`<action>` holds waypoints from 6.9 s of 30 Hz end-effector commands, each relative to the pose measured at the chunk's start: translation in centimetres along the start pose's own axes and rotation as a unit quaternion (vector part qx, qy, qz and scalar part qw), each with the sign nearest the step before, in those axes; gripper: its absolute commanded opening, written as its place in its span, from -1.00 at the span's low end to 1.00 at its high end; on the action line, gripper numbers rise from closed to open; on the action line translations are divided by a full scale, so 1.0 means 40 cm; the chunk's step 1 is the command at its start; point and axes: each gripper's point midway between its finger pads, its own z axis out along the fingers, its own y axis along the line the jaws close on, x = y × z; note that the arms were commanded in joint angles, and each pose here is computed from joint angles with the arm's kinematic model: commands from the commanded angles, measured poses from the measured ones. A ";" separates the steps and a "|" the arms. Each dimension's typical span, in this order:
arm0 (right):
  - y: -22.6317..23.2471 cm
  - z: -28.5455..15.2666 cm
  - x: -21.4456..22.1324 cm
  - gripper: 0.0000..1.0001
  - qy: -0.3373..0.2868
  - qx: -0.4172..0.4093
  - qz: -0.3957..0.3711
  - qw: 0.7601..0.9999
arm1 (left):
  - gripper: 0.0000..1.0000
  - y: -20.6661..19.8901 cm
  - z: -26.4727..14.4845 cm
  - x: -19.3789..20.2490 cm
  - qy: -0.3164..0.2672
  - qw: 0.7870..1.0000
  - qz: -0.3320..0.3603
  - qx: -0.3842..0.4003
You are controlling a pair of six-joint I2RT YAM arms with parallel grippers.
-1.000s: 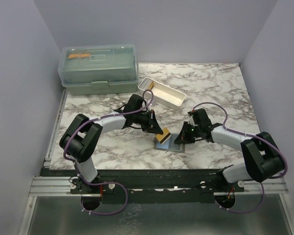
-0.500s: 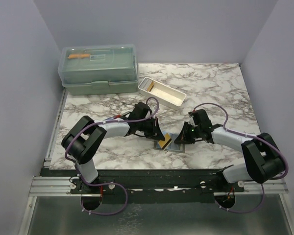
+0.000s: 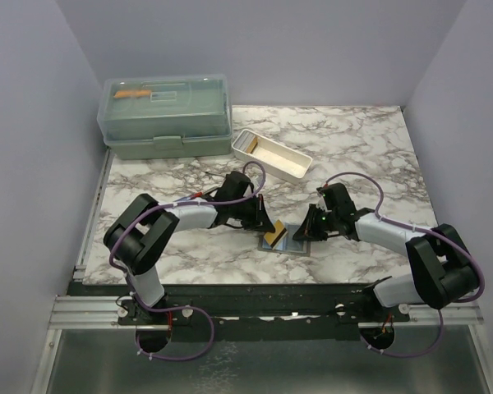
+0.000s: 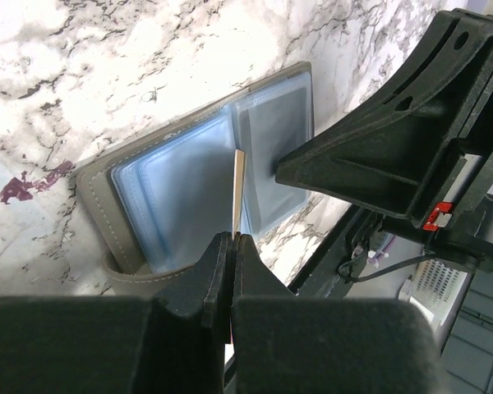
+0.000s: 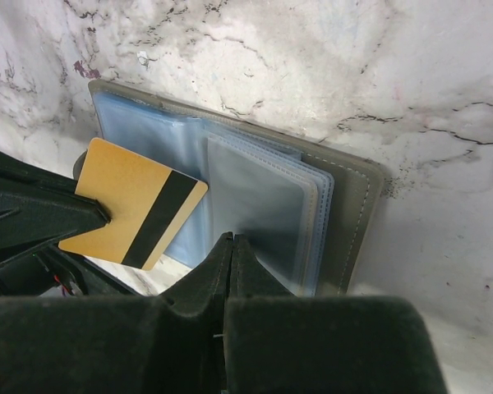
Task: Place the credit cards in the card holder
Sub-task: Insert the credit card into the card holder.
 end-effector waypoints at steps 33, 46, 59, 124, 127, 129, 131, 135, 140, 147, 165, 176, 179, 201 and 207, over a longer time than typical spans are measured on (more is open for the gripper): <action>-0.090 -0.023 0.021 -0.82 -0.004 0.095 0.028 0.995 | -1.00 0.006 0.099 0.002 -0.035 0.999 -0.033 -0.004; -0.083 -0.017 0.015 -0.85 -0.002 0.087 0.013 0.996 | -1.00 0.013 0.104 -0.018 -0.059 0.998 0.018 -0.001; -0.082 -0.009 0.022 -0.88 0.008 0.079 0.005 0.997 | -1.00 0.049 0.091 -0.047 -0.057 0.988 0.136 -0.054; -0.131 -0.071 0.029 -0.31 -0.020 0.154 0.047 0.987 | -1.00 0.076 0.119 -0.006 -0.066 0.998 0.020 0.007; -0.132 -0.064 0.028 -0.32 -0.018 0.148 0.042 0.988 | -1.00 0.077 0.123 0.003 -0.062 0.998 0.022 0.007; -0.129 -0.048 0.031 -0.36 -0.008 0.141 0.039 0.989 | -1.00 0.078 0.126 0.011 -0.058 0.998 0.022 0.007; -0.122 -0.030 0.028 -0.50 -0.002 0.130 0.035 0.991 | -1.00 0.074 0.128 0.014 -0.057 0.998 0.020 0.007; -0.081 -0.008 0.015 -0.67 0.002 0.085 0.021 0.996 | -1.00 0.048 0.143 0.032 -0.050 0.999 0.005 0.010; -0.078 -0.023 0.004 -0.71 -0.008 0.092 0.020 0.996 | -0.91 0.059 0.135 0.038 -0.047 0.999 -0.004 -0.015; -0.093 -0.024 0.015 -0.73 -0.003 0.101 0.017 0.995 | -0.22 0.077 0.102 0.017 -0.041 0.995 0.042 -0.079; -0.083 -0.028 0.009 -0.85 -0.004 0.095 0.014 0.995 | 0.25 0.032 0.089 0.030 0.003 0.988 0.090 -0.122; -0.078 -0.026 0.007 -0.88 0.000 0.093 0.012 0.996 | 0.32 -0.032 0.178 0.138 0.046 0.981 0.111 -0.153; -0.080 -0.033 0.007 -0.88 -0.007 0.094 0.013 0.995 | 0.44 -0.003 0.139 0.081 0.010 0.977 0.104 -0.188; -0.071 -0.033 0.011 -0.89 0.000 0.084 0.008 0.996 | 0.71 -0.060 0.113 0.101 0.047 0.986 0.071 -0.143; -0.061 -0.034 0.011 -0.89 -0.001 0.073 0.010 0.997 | 0.75 -0.107 0.108 0.096 0.043 0.985 0.104 -0.134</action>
